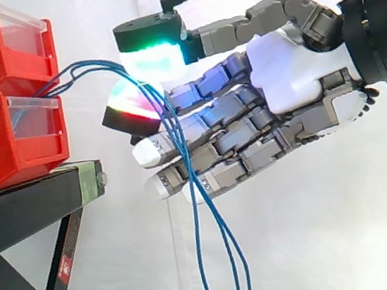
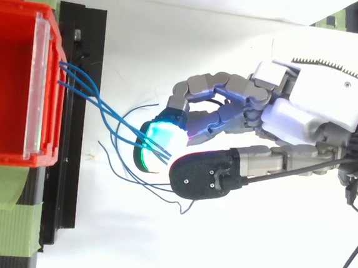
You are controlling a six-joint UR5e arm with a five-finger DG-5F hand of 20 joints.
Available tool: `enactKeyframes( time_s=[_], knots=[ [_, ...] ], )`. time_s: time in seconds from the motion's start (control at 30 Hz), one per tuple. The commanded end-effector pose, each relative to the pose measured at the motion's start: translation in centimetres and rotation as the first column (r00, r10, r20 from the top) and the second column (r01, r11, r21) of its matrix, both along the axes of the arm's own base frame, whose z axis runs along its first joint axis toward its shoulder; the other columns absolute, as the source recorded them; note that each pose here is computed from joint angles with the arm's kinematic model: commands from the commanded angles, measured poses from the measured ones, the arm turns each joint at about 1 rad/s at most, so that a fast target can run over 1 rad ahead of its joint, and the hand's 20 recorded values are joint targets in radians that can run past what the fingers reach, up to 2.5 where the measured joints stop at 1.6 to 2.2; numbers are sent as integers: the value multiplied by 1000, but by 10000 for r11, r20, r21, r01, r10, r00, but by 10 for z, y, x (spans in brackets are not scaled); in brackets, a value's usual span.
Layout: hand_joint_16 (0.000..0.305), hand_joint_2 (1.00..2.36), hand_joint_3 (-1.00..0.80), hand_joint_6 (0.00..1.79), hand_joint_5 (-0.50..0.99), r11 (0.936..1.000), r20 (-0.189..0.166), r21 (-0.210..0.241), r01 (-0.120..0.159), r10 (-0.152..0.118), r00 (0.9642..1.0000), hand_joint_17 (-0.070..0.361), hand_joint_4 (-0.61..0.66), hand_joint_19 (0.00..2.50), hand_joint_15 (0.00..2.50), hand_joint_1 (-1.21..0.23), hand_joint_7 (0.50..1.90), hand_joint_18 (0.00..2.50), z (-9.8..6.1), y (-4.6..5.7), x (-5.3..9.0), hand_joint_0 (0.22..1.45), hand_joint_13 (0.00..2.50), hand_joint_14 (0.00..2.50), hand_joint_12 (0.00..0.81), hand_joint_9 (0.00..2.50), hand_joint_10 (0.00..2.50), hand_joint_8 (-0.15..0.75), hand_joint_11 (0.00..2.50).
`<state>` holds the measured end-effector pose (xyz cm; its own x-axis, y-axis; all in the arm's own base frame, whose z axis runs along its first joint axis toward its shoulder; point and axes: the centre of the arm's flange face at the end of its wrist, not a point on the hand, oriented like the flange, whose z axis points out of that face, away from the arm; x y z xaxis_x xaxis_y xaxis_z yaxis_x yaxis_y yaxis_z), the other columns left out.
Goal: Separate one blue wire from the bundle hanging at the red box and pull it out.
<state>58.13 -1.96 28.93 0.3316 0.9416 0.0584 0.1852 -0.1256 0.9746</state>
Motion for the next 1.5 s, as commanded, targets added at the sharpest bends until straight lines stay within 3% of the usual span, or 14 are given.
enactKeyframes(
  time_s=[0.0,0.3,0.4,0.53,0.77,0.97,1.47],
  knots=[
    [44,1029,-79,797,-174,10000,17,-24,20,-20,10000,98,216,532,208,-736,1128,451,0,0,0,609,547,7,375,773,10,347,477],
    [43,1029,-79,799,-175,9995,337,306,72,-82,9994,97,217,538,205,-731,1123,454,2,0,3,609,549,6,375,766,12,346,470],
    [43,1029,-78,800,-175,9972,820,733,151,-212,9964,97,217,538,206,-730,1120,454,4,1,7,609,550,7,374,766,11,345,482],
    [43,1029,-82,801,-175,9949,1032,996,168,-271,9943,97,217,540,210,-729,1119,454,5,2,9,610,552,7,373,765,13,344,476],
    [43,1029,-84,801,-176,9942,1041,1058,208,-319,9941,96,214,531,211,-728,1118,461,5,2,9,611,555,7,372,767,12,347,482],
    [41,1029,-93,804,-178,9893,1167,1436,250,-420,9923,92,213,533,258,-724,1104,472,5,2,9,616,612,8,365,665,10,335,471],
    [39,1029,-114,810,-185,9872,1195,1574,268,-459,9918,88,202,610,881,-718,1074,536,5,2,9,625,834,17,381,541,9,331,543]
  ],
)
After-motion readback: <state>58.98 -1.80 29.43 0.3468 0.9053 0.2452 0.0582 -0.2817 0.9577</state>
